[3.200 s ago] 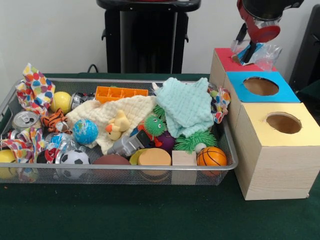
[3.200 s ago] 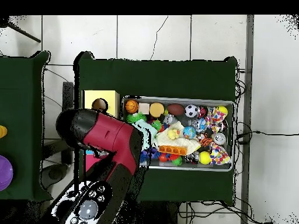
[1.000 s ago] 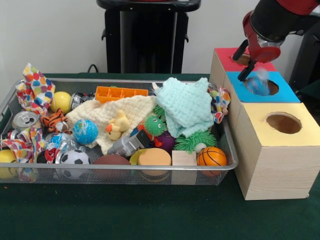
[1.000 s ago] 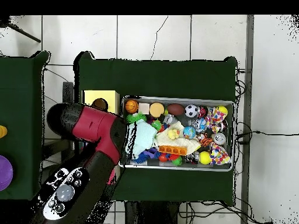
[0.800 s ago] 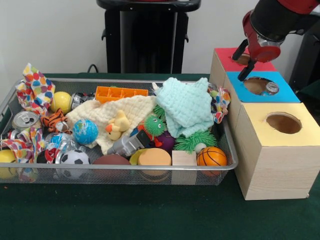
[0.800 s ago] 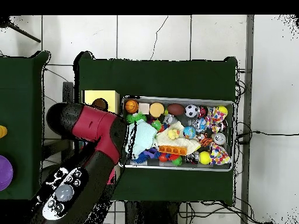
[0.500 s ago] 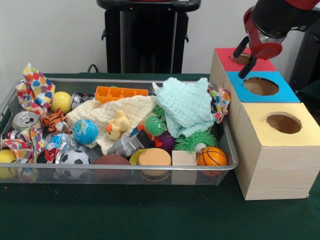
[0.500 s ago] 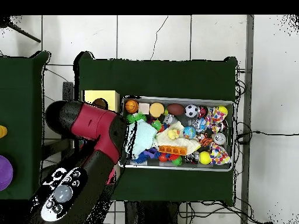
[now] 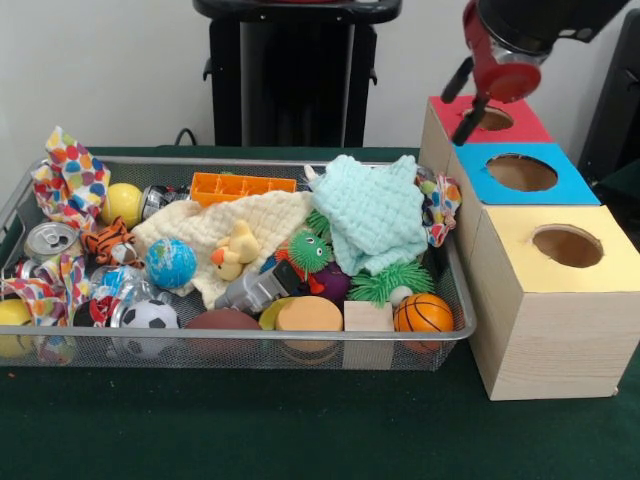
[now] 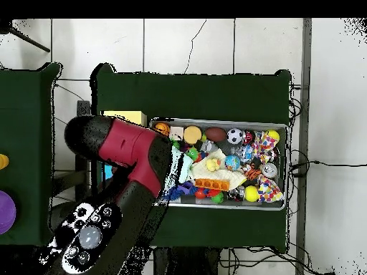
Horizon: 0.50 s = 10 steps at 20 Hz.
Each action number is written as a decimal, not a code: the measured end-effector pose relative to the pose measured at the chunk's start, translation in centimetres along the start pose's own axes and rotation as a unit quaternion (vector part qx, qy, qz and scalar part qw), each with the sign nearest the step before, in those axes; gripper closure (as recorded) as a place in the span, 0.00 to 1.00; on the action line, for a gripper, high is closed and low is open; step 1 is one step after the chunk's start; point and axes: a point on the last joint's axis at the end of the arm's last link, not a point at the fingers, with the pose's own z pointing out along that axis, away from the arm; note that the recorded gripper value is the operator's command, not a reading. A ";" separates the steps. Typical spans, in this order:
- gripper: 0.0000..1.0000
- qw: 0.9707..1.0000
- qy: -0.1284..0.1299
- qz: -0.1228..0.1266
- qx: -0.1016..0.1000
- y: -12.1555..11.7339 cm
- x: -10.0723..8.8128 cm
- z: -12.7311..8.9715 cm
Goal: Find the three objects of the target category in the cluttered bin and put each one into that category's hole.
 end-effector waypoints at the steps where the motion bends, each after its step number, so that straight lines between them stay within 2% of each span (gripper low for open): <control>1: 0.00 1.000 -0.006 0.003 -0.001 0.1 -1.1 -0.1; 3: 0.00 1.000 -0.021 0.009 -0.008 0.3 -3.6 -0.2; 6: 0.00 0.998 -0.049 0.022 -0.027 0.7 -8.3 0.0; 7: 0.00 0.998 -0.055 0.025 -0.032 0.8 -9.1 0.1; 8: 0.00 0.997 -0.065 0.028 -0.041 1.0 -10.6 0.2; 9: 0.00 0.993 -0.087 0.036 -0.066 1.5 -13.7 0.5; 10: 0.00 0.992 -0.094 0.038 -0.075 1.7 -14.8 0.6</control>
